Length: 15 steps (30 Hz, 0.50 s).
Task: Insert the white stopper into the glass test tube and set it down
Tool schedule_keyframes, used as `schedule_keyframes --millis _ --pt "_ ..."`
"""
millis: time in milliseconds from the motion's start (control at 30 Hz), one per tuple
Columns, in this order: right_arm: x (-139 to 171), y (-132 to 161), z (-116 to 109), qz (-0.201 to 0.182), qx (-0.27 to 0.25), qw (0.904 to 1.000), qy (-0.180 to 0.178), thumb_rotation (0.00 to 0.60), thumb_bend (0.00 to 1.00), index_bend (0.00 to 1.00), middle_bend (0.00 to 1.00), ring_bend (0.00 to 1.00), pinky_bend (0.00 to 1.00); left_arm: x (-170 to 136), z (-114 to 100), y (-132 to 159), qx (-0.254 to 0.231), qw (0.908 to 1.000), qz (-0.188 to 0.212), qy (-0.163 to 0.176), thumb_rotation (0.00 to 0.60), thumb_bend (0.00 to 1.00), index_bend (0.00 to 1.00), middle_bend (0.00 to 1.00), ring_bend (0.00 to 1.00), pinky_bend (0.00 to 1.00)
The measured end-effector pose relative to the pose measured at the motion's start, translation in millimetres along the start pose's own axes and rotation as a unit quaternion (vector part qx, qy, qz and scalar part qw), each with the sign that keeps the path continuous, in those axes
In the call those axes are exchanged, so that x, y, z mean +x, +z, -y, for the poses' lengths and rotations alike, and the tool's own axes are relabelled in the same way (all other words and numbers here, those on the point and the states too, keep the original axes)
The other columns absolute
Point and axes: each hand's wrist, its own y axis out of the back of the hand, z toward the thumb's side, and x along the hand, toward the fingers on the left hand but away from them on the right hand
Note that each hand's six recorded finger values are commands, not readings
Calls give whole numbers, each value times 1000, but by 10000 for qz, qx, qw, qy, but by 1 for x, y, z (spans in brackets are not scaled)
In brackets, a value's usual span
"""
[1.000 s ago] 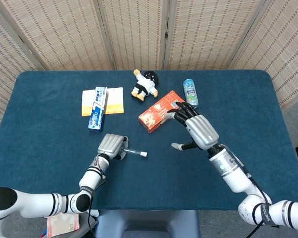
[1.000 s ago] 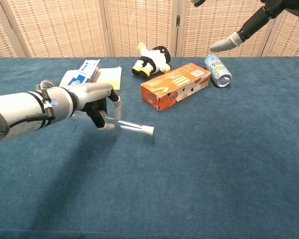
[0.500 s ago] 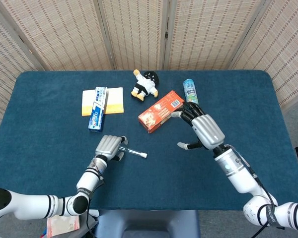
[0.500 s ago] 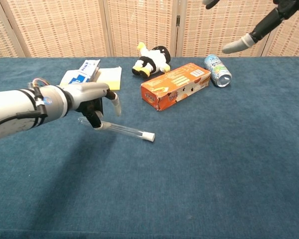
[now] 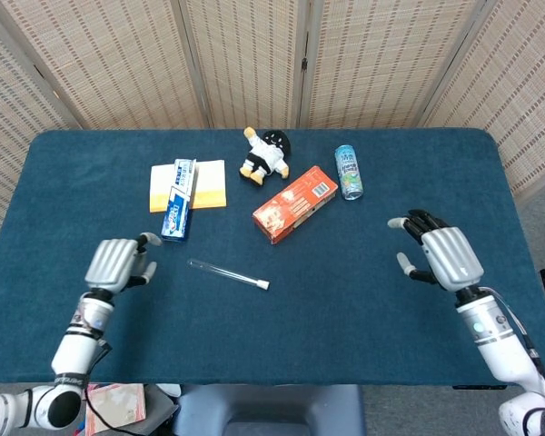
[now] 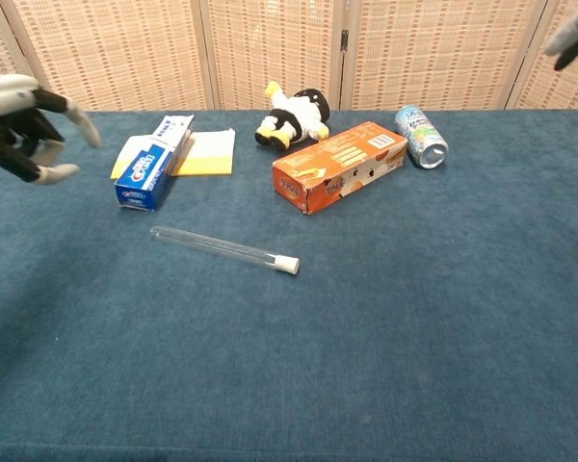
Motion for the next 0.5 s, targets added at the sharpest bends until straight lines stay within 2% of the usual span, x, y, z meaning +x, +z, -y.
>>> schedule_keyframes --millis 67,200,367,500 --pt "11 -10 2 101 76 9999 14 600 416 280 314 170 308 -15 -12 -26 138 9994 -127 305 600 380 344 635 597 717" --pt "37 -28 5 325 149 9994 5 600 416 287 315 170 308 -48 -26 -71 561 9954 -392 675 600 380 324 521 482 547" --pt "74 -47 4 675 248 9973 -145 600 413 287 315 170 308 -87 -31 -107 692 9911 -746 854 600 380 305 459 435 488" --pt "101 -56 4 915 244 9953 -220 600 397 287 315 170 308 -110 -34 -118 728 9887 -877 974 600 380 296 455 433 456"
